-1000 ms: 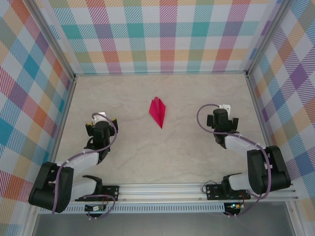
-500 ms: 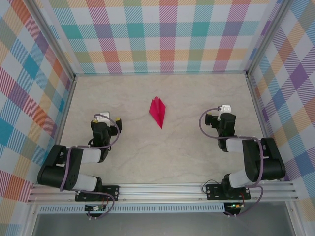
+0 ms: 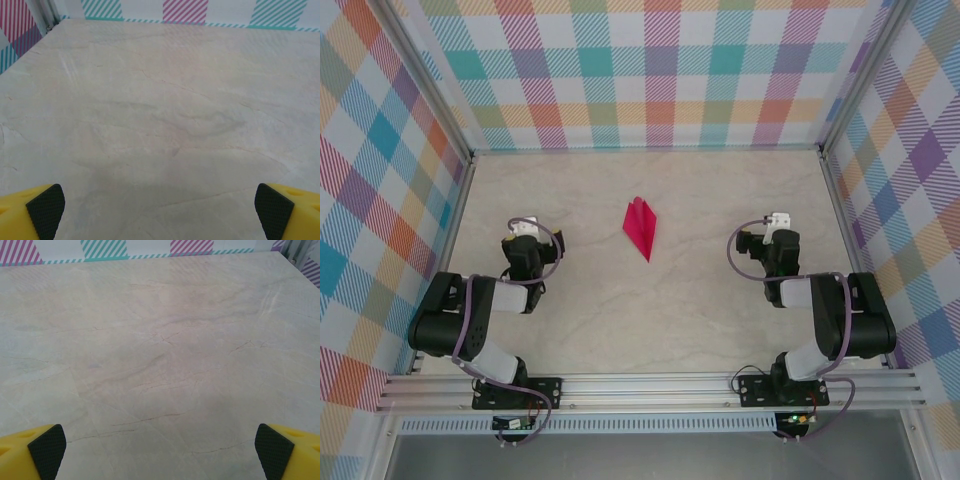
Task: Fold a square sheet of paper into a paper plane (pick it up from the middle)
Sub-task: Reset both arms
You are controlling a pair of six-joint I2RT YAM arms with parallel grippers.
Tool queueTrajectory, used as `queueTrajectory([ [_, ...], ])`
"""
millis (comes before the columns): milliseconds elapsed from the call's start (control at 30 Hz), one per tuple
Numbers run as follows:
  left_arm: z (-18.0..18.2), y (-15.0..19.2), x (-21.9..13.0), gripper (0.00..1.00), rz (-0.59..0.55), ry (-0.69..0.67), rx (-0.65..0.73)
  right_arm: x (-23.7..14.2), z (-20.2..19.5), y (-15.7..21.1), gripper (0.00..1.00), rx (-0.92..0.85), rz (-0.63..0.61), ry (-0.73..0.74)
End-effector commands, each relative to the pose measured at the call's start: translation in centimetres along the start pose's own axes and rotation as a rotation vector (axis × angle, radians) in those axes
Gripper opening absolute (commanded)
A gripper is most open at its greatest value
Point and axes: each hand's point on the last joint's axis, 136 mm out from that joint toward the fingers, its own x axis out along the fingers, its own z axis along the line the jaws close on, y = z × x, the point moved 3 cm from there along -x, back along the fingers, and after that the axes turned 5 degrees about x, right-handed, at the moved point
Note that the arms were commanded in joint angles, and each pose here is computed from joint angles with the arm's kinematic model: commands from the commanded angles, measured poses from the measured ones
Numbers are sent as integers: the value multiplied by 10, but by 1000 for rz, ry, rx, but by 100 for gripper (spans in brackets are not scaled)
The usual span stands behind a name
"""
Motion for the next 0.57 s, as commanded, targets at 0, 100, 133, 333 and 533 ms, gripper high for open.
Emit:
queueTrajectory([
  [0, 7, 4, 2, 100, 24, -30, -23, 1, 3, -9, 100, 16, -29, -25],
  [100, 6, 5, 2, 100, 25, -28, -21, 1, 3, -8, 100, 16, -29, -26],
  [133, 6, 4, 2, 100, 24, -26, -19, 1, 2, -9, 100, 18, -29, -24],
  [333, 0, 4, 4, 100, 34, 15, -6, 1, 3, -9, 100, 16, -29, -26],
  [533, -2, 4, 4, 100, 35, 33, -1, 1, 2, -9, 100, 13, -34, -26],
])
